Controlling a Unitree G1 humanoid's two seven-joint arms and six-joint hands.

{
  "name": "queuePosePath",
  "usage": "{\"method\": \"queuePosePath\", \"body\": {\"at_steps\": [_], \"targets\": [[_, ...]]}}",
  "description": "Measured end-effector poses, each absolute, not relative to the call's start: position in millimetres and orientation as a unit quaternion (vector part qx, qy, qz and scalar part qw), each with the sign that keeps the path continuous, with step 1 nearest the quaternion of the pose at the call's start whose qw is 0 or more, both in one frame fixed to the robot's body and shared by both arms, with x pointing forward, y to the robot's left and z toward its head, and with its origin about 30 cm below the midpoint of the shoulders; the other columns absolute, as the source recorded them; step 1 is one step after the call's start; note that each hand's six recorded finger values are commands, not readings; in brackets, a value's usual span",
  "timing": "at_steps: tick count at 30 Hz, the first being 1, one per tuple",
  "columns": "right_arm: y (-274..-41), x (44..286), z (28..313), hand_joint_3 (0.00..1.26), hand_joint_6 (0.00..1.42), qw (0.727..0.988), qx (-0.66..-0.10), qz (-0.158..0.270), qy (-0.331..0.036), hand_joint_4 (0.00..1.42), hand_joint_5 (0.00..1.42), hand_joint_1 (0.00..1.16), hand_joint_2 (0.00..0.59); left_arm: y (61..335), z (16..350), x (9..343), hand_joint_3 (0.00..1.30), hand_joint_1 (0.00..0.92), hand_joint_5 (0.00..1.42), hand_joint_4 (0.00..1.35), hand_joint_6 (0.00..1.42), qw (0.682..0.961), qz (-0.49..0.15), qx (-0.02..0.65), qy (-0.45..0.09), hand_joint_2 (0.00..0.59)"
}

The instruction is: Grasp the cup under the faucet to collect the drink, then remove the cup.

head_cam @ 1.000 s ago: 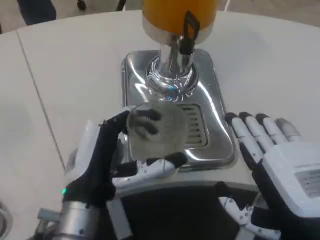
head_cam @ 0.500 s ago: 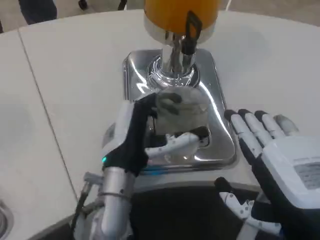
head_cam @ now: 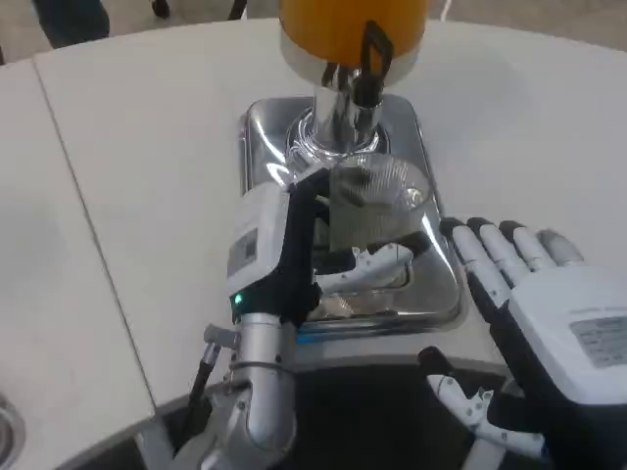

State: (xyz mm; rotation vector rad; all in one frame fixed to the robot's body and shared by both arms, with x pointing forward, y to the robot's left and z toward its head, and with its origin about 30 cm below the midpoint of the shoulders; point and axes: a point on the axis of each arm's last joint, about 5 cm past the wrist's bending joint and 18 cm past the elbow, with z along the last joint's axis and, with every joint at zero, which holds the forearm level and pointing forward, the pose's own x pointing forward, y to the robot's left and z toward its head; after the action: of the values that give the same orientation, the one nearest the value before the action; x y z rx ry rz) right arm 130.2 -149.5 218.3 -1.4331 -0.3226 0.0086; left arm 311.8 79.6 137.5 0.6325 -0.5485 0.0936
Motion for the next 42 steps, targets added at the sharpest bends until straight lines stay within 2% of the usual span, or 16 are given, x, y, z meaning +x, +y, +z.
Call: {"method": "queuePosePath", "body": {"at_steps": [5,7,8,9,10,12,15,17,25,28,31,40,42], "targets": [[-147.8,130.8,219.0,0.0,0.0,0.743,-0.654,0.008,-0.145,0.0,0.0,0.34,0.461,81.5,139.5,316.6,1.07,0.601,1.39,1.12,1.42,0.909,0.061,0.317,-0.264,0.088],[-146.8,131.6,220.2,0.0,0.0,0.743,-0.653,0.007,-0.149,0.0,0.0,0.34,0.461,81.4,140.8,318.5,0.99,0.59,1.35,1.12,1.42,0.908,0.071,0.319,-0.262,0.088],[-146.8,131.7,220.4,0.0,0.0,0.743,-0.652,0.006,-0.15,0.0,0.0,0.34,0.461,81.7,140.8,318.8,0.9,0.575,1.29,1.08,1.4,0.909,0.074,0.317,-0.259,0.09],[-146.8,131.7,220.3,0.0,0.01,0.744,-0.651,0.006,-0.149,0.0,0.0,0.34,0.461,81.9,140.7,318.9,0.76,0.557,1.18,0.92,1.3,0.911,0.076,0.314,-0.258,0.087],[-146.8,131.8,220.3,0.0,0.01,0.745,-0.651,0.005,-0.148,0.0,0.0,0.34,0.461,82.2,140.8,319.1,0.63,0.536,1.1,0.77,1.26,0.911,0.076,0.313,-0.257,0.087],[-146.7,131.7,220.1,0.0,0.02,0.747,-0.648,0.008,-0.149,0.0,0.0,0.34,0.461,83.5,140.5,319.2,0.42,0.481,0.97,0.58,1.16,0.91,0.074,0.315,-0.26,0.079],[-145.8,132.3,219.5,0.0,0.03,0.747,-0.647,0.014,-0.15,0.0,0.0,0.34,0.461,91.4,139.8,319.4,0.22,0.432,0.78,0.31,0.97,0.894,0.052,0.347,-0.279,0.074],[-145.5,132.7,219.3,0.0,0.03,0.748,-0.646,0.015,-0.15,0.0,0.0,0.34,0.461,94.1,139.5,319.2,0.15,0.418,0.74,0.21,0.91,0.887,0.04,0.359,-0.287,0.073],[-145.4,132.8,218.6,0.0,0.03,0.757,-0.637,0.019,-0.144,0.0,0.0,0.34,0.461,97.4,137.9,317.8,0.06,0.414,0.61,0.11,0.77,0.886,0.021,0.362,-0.29,0.072],[-145.9,132.8,218.3,0.0,0.03,0.765,-0.628,0.022,-0.143,0.0,0.0,0.34,0.461,97.8,137.9,317.8,0.0,0.419,0.43,0.01,0.54,0.886,0.022,0.361,-0.289,0.069],[-146.3,132.5,217.7,0.0,0.03,0.766,-0.627,0.028,-0.141,0.0,0.0,0.34,0.461,98.4,137.6,316.9,0.0,0.425,0.34,0.0,0.39,0.89,0.022,0.354,-0.287,0.063],[-142.9,137.7,216.6,0.0,0.03,0.773,-0.616,0.042,-0.148,0.0,0.0,0.34,0.464,107.8,136.2,311.3,0.0,0.4,0.23,0.0,0.25,0.895,0.023,0.343,-0.283,0.057],[-143.0,137.6,216.2,0.0,0.03,0.776,-0.612,0.042,-0.15,0.0,0.0,0.33,0.464,116.5,136.0,308.2,0.0,0.396,0.21,0.0,0.23,0.893,0.019,0.349,-0.284,0.049]]}}
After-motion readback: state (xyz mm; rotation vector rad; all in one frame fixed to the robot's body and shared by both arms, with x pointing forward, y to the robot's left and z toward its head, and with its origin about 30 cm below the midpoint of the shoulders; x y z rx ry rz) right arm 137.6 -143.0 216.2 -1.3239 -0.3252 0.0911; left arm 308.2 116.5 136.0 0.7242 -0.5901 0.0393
